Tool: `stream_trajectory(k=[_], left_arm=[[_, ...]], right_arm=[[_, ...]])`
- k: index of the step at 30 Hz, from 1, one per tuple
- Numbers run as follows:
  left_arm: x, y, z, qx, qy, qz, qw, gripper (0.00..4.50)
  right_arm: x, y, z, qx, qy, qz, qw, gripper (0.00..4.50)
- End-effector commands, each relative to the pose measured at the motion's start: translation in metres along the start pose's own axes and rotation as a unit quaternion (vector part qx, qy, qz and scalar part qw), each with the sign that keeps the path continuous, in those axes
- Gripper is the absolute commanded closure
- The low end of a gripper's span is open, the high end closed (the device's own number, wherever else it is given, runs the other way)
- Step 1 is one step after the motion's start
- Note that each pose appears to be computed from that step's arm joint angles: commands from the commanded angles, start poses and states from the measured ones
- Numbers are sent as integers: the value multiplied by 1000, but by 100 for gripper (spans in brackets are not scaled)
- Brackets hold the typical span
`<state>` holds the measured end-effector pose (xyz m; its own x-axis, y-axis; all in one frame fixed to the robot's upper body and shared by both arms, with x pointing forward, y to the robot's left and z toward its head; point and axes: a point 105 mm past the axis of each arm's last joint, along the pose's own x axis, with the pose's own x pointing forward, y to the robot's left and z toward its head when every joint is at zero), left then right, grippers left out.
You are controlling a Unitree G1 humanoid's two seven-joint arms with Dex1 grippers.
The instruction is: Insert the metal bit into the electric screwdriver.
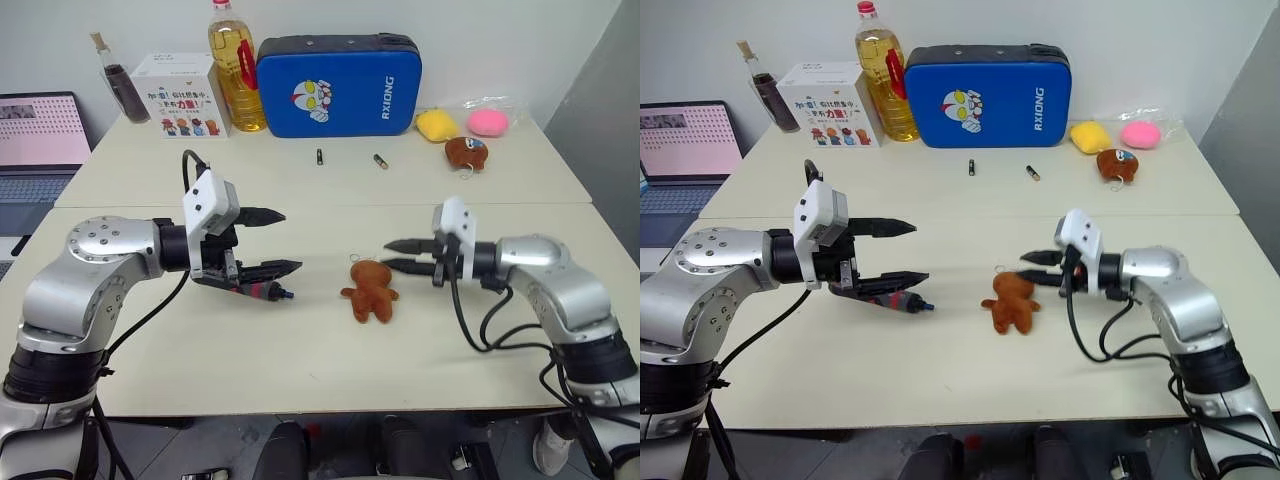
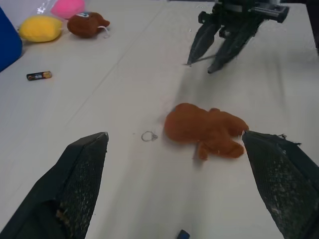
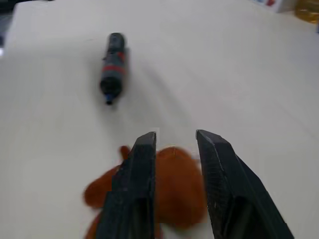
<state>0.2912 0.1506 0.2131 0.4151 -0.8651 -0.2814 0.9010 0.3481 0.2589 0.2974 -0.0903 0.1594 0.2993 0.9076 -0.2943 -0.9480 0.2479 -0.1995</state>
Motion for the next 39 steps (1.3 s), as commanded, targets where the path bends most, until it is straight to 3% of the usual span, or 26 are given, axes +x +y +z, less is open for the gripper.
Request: stream_trajectory(k=[1, 10, 20, 24, 29, 32, 39], left_arm=[[-3, -5, 6, 15, -5, 2, 1000, 0], [-3, -12, 2, 7, -1, -1, 1000, 0], [-3, -11, 4, 7, 1, 3, 1000, 0], [-4, -10, 3, 8, 2, 5, 1000, 0], [-3, -9, 4, 9, 1, 6, 1000, 0], [-3, -9, 4, 9, 0, 7, 1000, 0], [-3, -8, 6, 12, -3, 10, 1000, 0]], right_arm=[[12, 24, -1, -42, -4, 29, 999, 214], [30, 20, -27, -90, 39, 0, 995, 15], [30, 9, -45, -170, 82, -15, 982, 15], [28, 5, -53, -219, 106, -17, 970, 110], [25, -5, -56, -250, 119, -31, 960, 178], [23, -10, -56, -258, 121, -35, 958, 252], [18, -25, -39, -183, 75, -78, 977, 396]])
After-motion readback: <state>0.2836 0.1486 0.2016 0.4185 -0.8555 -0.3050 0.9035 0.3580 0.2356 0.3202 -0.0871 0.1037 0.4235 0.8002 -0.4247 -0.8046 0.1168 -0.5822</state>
